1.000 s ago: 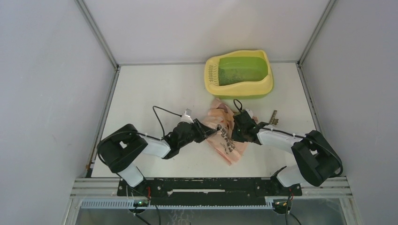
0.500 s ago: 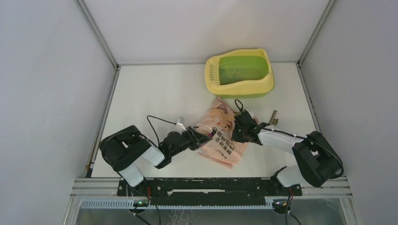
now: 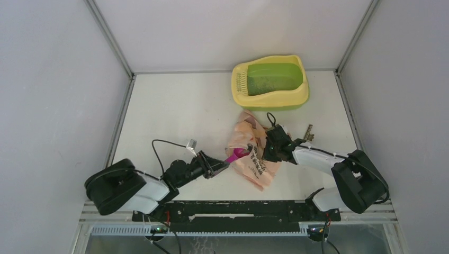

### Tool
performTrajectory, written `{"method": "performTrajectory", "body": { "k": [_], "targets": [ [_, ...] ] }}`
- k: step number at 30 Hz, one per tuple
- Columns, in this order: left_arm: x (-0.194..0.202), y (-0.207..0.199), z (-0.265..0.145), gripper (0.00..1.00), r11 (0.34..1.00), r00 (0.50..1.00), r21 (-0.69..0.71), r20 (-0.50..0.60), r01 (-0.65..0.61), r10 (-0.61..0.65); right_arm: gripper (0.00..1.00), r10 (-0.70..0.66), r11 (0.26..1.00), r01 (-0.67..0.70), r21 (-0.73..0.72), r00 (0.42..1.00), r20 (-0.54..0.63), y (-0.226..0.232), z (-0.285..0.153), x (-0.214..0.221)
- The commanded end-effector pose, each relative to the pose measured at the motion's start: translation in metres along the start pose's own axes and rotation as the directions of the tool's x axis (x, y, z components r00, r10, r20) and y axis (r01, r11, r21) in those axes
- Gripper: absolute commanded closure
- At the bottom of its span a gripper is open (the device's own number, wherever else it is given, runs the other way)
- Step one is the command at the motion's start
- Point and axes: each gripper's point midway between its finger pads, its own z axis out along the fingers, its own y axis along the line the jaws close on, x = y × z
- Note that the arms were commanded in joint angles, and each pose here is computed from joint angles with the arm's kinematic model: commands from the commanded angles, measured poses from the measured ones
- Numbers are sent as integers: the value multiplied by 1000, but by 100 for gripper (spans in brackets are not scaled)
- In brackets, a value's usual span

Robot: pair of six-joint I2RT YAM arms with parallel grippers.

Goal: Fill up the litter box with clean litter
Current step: 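Scoop the cat litter from the cat litter bag, then pour the cat litter into the litter box.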

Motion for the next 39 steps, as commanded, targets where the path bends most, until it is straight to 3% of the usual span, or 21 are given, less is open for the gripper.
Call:
{"method": "performTrajectory", "body": {
  "k": [1,11,20,31,39],
  "targets": [
    [12,7,-48,99,999,1000,51,-13,15,-15,100,-5,994,14,104,996,-85,-31,-3,26],
    [4,7,-50,98,997,997,0,31,-73,73,100,-4,994,13,107,997,-80,-30,-4,22],
    [1,18,-55,97,999,999,-19,31,-33,33,100,-1,995,9,100,997,-79,-27,-2,18],
    [-9,-36,-47,97,991,999,132,40,-13,8,100,5,996,2,94,997,-80,-27,-5,17],
    [-66,-92,-25,97,979,988,146,85,-141,130,100,21,997,-15,69,997,-76,-22,-6,15]
  ]
}}
